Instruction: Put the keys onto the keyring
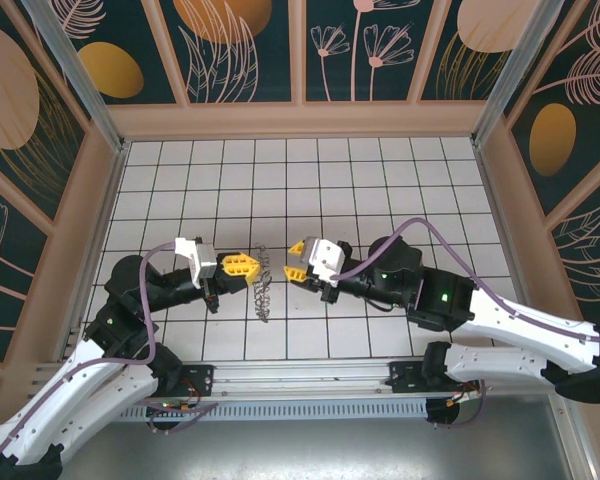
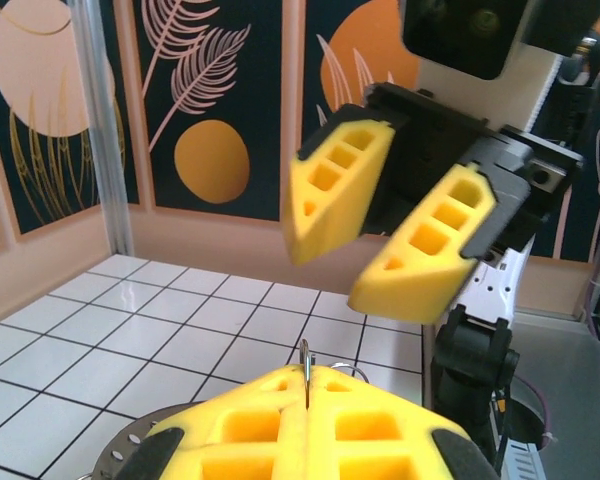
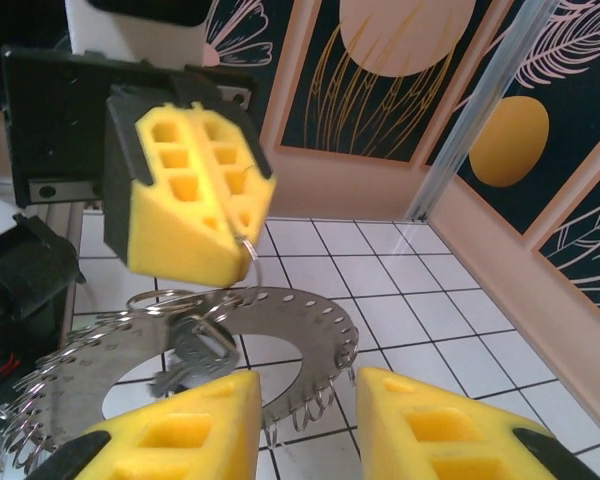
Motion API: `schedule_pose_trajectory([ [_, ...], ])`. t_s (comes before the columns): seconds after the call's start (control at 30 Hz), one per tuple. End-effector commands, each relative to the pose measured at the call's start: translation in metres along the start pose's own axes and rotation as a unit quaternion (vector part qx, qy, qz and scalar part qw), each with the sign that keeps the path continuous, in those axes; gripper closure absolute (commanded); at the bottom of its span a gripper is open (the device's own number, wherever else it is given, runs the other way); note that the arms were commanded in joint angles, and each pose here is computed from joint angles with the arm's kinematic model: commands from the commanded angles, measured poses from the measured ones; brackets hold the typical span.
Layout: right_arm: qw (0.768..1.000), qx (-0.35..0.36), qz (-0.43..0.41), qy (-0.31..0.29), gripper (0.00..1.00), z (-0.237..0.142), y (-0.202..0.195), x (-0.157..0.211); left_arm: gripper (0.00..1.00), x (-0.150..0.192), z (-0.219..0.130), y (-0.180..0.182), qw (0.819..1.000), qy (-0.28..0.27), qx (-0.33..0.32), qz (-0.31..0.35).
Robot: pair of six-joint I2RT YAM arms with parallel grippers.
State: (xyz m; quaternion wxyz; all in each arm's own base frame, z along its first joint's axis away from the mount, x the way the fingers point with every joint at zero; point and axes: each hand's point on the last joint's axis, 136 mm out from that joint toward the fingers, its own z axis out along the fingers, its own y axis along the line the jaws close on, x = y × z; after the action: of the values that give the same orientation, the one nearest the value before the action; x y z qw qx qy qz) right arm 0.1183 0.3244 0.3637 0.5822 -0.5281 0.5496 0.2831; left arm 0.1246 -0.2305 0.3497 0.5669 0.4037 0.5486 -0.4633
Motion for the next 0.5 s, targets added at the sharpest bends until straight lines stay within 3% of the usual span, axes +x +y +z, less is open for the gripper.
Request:
schedule_pose_trajectory([
  [0.0, 0.997, -0.023, 0.026, -0.063, 0.70, -0.010, -0.005, -0.035, 1.00, -0.018, -0.001, -0.014, 0.998, -0.032, 0.036, 0.031],
  [0.47, 0.991, -0.110, 0.055, -0.054, 0.70, 0.012, 0.014, -0.027, 1.00, -0.017, 0.002, -0.018, 0.998, -0.026, 0.055, 0.029],
])
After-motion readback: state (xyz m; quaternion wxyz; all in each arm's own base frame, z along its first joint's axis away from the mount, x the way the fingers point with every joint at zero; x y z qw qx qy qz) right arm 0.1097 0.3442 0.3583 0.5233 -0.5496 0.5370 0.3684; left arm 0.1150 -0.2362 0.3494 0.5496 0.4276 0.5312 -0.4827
